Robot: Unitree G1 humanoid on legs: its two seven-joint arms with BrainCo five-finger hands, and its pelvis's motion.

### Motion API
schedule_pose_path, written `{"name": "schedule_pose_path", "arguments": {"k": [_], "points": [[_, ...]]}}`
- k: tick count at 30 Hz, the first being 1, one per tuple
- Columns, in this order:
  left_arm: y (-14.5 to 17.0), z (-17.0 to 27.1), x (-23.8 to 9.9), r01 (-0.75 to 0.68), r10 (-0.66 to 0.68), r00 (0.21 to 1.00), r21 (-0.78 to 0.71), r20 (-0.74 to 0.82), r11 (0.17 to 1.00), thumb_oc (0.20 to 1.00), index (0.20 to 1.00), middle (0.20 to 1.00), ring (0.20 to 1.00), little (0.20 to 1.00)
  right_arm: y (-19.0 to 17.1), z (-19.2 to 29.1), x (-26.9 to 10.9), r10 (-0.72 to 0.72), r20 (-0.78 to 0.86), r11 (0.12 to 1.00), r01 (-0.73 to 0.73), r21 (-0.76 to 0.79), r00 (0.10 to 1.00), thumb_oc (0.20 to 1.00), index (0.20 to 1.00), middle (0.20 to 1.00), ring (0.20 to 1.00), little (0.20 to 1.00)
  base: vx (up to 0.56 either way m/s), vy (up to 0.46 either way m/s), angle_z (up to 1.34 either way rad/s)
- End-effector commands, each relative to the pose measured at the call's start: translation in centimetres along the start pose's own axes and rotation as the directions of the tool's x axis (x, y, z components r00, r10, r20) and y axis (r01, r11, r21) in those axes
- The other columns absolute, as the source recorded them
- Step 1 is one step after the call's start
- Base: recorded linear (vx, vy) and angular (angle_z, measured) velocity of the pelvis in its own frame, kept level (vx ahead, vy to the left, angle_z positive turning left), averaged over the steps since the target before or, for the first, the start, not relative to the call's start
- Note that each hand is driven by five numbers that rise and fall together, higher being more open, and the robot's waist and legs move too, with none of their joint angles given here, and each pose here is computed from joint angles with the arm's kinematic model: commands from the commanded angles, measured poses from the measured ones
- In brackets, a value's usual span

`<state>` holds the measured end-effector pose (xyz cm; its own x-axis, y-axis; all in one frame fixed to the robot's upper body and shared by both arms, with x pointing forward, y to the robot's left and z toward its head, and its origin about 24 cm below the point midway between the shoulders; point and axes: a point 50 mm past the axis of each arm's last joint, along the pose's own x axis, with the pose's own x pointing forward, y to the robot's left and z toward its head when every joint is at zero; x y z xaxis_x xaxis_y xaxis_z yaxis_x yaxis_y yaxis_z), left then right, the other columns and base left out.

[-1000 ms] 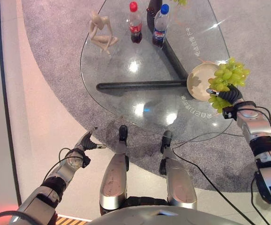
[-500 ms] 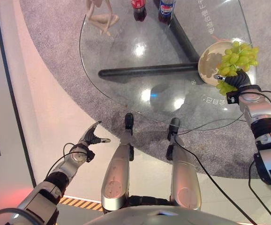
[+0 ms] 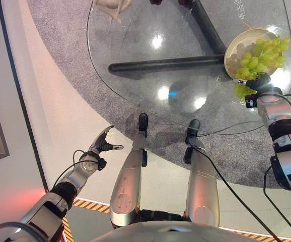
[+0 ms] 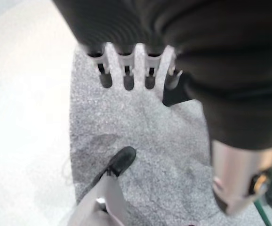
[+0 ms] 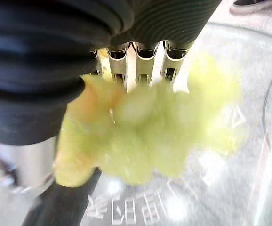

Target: Pick up fruits into the plate

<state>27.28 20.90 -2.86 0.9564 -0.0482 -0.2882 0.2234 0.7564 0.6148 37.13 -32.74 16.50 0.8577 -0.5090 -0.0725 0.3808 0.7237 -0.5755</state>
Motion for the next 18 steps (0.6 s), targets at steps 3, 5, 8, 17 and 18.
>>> {"name": "schedule_pose_path", "arguments": {"k": [3, 5, 8, 17, 18], "points": [[-1.1, 0.7, 0.0, 0.021, -0.02, 0.999, -0.041, 0.032, 0.999, 1.0, 1.0, 1.0, 1.0, 1.0, -3.7, 1.8, 0.3, -0.153, 0.05, 0.981, 0.158, -0.114, 0.987, 1.0, 1.0, 1.0, 1.0, 1.0, 0.0, 0.0, 0.0], [-1.2, 0.6, -0.1, 0.024, -0.023, 0.999, -0.042, 0.03, 0.999, 1.0, 1.0, 1.0, 1.0, 1.0, -3.9, 1.9, 0.4, -0.164, 0.05, 0.977, 0.169, -0.129, 0.985, 1.0, 1.0, 1.0, 1.0, 1.0, 0.0, 0.0, 0.0], [-1.1, 0.4, -0.2, 0.028, -0.027, 0.999, -0.041, 0.025, 0.999, 1.0, 1.0, 1.0, 1.0, 1.0, -4.1, 1.9, 0.3, -0.189, 0.054, 0.966, 0.195, -0.167, 0.981, 1.0, 1.0, 1.0, 1.0, 1.0, 0.0, 0.0, 0.0], [-0.8, -0.1, -0.4, 0.018, -0.018, 1.0, -0.043, 0.01, 0.999, 1.0, 1.0, 1.0, 1.0, 1.0, -4.5, 2.6, 0.1, -0.229, 0.087, 0.945, 0.243, -0.218, 0.97, 1.0, 1.0, 1.0, 1.0, 1.0, 0.0, 0.0, 0.0], [-0.6, -0.1, -0.3, 0.015, -0.015, 1.0, -0.045, 0.008, 0.999, 1.0, 1.0, 1.0, 1.0, 1.0, -4.4, 2.8, 0.1, -0.231, 0.095, 0.945, 0.246, -0.213, 0.968, 1.0, 1.0, 1.0, 1.0, 1.0, 0.0, 0.0, 0.0]]}}
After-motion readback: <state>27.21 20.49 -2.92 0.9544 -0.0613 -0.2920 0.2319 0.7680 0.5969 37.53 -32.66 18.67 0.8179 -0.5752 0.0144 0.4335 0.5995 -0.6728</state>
